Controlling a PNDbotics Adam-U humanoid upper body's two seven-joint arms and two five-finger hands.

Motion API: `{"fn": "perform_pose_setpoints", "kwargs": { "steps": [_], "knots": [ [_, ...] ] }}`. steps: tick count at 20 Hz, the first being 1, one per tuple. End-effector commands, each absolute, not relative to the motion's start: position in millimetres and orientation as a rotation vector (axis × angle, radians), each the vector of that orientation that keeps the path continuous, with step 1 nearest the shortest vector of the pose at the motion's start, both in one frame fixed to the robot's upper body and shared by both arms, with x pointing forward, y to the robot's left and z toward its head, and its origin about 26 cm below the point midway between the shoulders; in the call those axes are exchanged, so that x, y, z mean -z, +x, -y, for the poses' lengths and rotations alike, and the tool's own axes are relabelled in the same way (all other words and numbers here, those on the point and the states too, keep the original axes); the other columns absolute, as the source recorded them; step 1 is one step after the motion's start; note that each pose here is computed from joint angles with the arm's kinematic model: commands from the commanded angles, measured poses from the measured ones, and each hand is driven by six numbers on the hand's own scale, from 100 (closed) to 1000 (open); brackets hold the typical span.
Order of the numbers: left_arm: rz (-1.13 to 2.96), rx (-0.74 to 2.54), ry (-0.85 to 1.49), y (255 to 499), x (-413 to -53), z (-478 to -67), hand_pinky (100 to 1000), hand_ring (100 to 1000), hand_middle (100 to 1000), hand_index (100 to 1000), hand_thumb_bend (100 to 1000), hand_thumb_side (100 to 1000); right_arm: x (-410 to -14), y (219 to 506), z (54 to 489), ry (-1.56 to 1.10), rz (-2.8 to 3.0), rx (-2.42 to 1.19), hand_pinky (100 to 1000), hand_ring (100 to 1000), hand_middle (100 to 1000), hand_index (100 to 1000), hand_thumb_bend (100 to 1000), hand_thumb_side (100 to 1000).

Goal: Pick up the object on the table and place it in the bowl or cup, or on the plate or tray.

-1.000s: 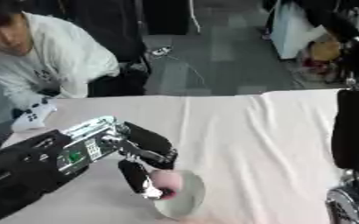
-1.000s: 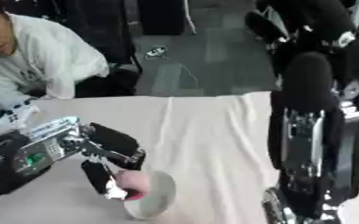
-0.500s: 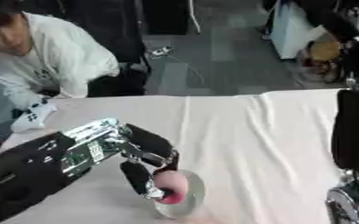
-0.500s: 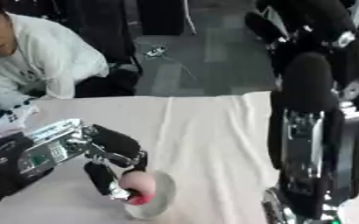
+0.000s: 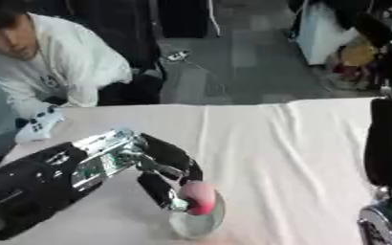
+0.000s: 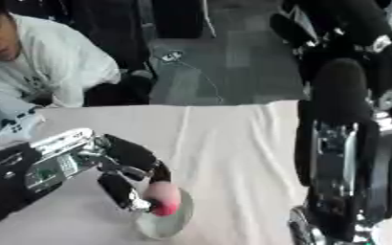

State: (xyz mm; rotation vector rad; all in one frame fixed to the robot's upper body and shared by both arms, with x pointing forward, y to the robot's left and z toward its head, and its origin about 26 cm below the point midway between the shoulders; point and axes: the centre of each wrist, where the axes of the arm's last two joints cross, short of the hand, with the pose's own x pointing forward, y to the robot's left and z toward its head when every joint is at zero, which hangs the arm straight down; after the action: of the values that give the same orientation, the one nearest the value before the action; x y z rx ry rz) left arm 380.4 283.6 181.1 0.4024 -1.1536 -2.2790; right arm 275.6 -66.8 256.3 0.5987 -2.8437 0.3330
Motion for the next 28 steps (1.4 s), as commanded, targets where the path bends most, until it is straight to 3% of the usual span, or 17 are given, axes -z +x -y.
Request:
{"fn": "perform_pose_setpoints", "kwargs": {
  "steps": [1, 2, 4, 8, 10, 11, 12, 13, 14, 15, 16, 19, 23, 28],
  "knots": [
    [1.127, 2.323, 0.46, 380.9, -198.8, -285.0, 1000, 1000, 1000, 1000, 358, 1000, -263.6, 271.1, 65.5, 0.622, 2.871, -0.327, 859, 918, 916, 872, 100, 609],
    [1.119, 2.331, 0.462, 380.9, -200.0, -284.9, 1000, 1000, 1000, 1000, 515, 1000, -263.5, 271.1, 65.5, 0.622, 2.871, -0.327, 859, 918, 916, 872, 100, 609],
    [1.106, 2.344, 0.468, 380.9, -202.3, -284.7, 1000, 1000, 1000, 1000, 588, 1000, -263.5, 271.1, 65.5, 0.621, 2.871, -0.326, 859, 918, 916, 872, 100, 609],
    [1.113, 2.351, 0.468, 380.7, -205.9, -284.4, 1000, 1000, 1000, 1000, 684, 1000, -263.5, 271.2, 65.7, 0.619, 2.871, -0.326, 859, 918, 916, 872, 100, 609],
    [1.12, 2.345, 0.475, 380.5, -207.5, -285.0, 1000, 1000, 1000, 1000, 648, 1000, -263.5, 271.2, 65.8, 0.619, 2.871, -0.326, 859, 918, 916, 872, 100, 609],
    [1.137, 2.335, 0.486, 380.1, -209.5, -285.7, 1000, 1000, 1000, 1000, 687, 1000, -263.5, 271.3, 65.9, 0.617, 2.871, -0.326, 859, 918, 916, 872, 100, 609],
    [1.161, 2.32, 0.498, 379.5, -211.4, -286.4, 1000, 1000, 1000, 1000, 494, 1000, -263.4, 271.4, 66.1, 0.616, 2.871, -0.326, 859, 918, 916, 872, 100, 614],
    [1.236, 2.263, 0.525, 377.6, -215.1, -289.5, 1000, 1000, 1000, 1000, 434, 972, -263.3, 271.7, 66.5, 0.613, 2.871, -0.324, 859, 918, 916, 872, 100, 611],
    [1.314, 2.196, 0.558, 374.6, -218.0, -292.6, 867, 874, 909, 965, 146, 771, -263.4, 271.9, 67.0, 0.607, 2.873, -0.322, 859, 918, 916, 872, 100, 610],
    [1.48, 2.029, 0.611, 369.9, -223.3, -298.0, 772, 799, 861, 920, 100, 746, -263.7, 272.5, 67.8, 0.6, 2.876, -0.315, 859, 918, 916, 872, 100, 611],
    [1.615, 1.874, 0.658, 363.5, -223.9, -302.0, 674, 705, 812, 881, 100, 714, -264.1, 272.7, 68.1, 0.596, 2.878, -0.312, 857, 918, 916, 871, 100, 613],
    [2.009, 1.277, 0.739, 343.9, -214.8, -302.3, 573, 589, 758, 839, 100, 710, -266.0, 273.5, 69.3, 0.581, 2.884, -0.316, 852, 917, 915, 872, 100, 614],
    [2.269, 0.735, 0.702, 323.3, -201.1, -283.0, 540, 548, 737, 817, 100, 713, -267.1, 275.5, 69.6, 0.56, 2.882, -0.353, 805, 912, 915, 869, 100, 626],
    [2.469, 0.514, 0.562, 303.1, -211.0, -250.6, 526, 541, 733, 817, 100, 719, -266.4, 279.3, 65.3, 0.62, 2.896, -0.464, 715, 862, 871, 844, 100, 598]
  ]
}}
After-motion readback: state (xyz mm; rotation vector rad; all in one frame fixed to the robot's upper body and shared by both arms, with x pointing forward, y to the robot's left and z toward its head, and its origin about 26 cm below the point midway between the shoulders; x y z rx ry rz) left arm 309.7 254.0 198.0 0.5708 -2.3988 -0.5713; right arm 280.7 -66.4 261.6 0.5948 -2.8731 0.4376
